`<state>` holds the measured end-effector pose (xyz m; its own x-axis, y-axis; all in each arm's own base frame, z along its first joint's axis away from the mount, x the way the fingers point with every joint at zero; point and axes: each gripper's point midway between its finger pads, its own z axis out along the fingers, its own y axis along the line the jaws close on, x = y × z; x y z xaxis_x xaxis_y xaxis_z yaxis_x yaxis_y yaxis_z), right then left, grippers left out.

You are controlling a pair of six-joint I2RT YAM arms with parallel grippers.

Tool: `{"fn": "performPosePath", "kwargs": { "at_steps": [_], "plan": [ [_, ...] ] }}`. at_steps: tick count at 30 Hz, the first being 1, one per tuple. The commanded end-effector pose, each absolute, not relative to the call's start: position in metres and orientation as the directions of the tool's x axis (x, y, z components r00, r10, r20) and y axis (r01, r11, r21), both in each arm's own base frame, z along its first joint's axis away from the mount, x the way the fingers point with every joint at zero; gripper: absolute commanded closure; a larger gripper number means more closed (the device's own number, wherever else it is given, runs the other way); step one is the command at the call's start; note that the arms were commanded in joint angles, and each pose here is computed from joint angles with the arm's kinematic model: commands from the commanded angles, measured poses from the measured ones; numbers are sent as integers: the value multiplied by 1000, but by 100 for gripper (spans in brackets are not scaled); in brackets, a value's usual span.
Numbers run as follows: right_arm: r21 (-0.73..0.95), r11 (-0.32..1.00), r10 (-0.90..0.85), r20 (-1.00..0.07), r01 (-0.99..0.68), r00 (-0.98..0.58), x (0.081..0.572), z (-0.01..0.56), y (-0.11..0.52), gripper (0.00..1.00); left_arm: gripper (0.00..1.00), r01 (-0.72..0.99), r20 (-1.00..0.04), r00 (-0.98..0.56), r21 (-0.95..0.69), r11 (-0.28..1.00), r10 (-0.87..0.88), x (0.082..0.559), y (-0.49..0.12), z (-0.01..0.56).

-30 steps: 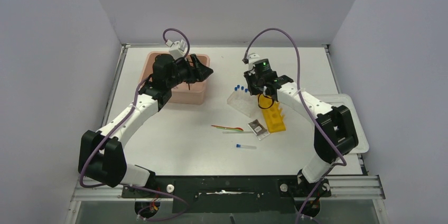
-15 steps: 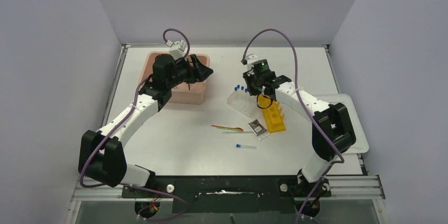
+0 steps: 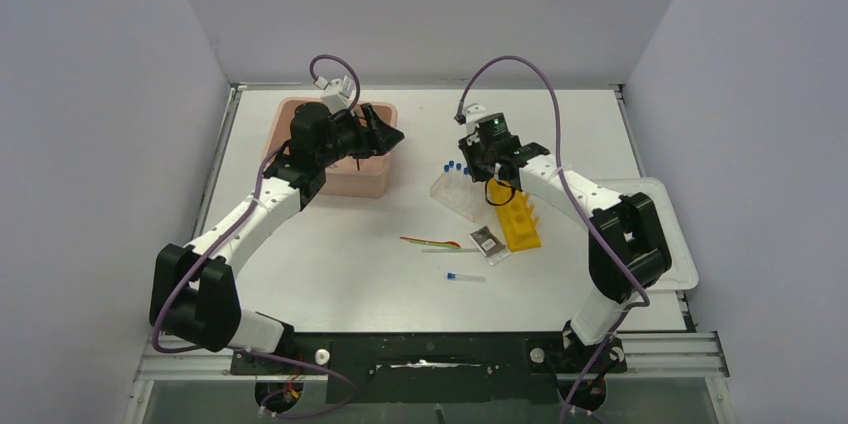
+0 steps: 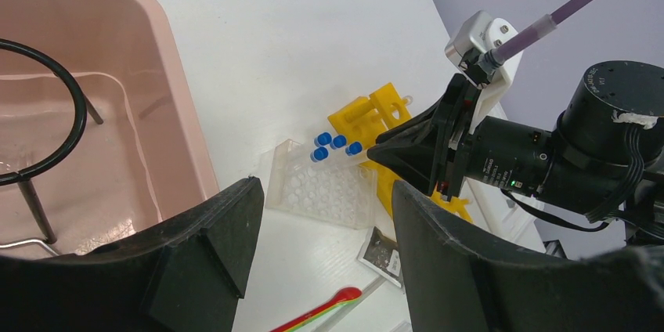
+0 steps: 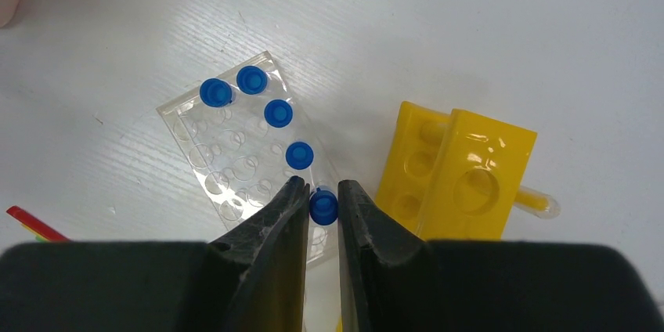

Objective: Organize the chemistry lab equipment

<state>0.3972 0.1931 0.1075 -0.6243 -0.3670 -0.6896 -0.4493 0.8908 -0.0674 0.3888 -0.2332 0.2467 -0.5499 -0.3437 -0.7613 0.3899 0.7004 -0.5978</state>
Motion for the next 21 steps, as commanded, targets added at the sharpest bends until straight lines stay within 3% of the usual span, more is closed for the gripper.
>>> {"fn": "performPosePath", "kwargs": {
  "at_steps": [1, 5, 13, 21],
  "plan": [
    [-73, 887, -351, -749, -457, -562, 415, 133, 204, 91, 40, 443, -795, -497, -576, 686, -347, 393, -234, 264],
    [-73, 886, -351, -751, -458, -559, 415, 134, 205, 80, 40, 444, -795, -497, -577, 686, -347, 392, -234, 264],
    [-65, 883, -345, -761, -464, -549, 415, 138, 208, 69, 40, 445, -795, -497, -578, 684, -348, 392, -234, 264],
    [-58, 891, -316, -791, -450, -524, 414, 151, 207, 66, 40, 448, -795, -497, -579, 682, -349, 391, -234, 265]
  ]
}}
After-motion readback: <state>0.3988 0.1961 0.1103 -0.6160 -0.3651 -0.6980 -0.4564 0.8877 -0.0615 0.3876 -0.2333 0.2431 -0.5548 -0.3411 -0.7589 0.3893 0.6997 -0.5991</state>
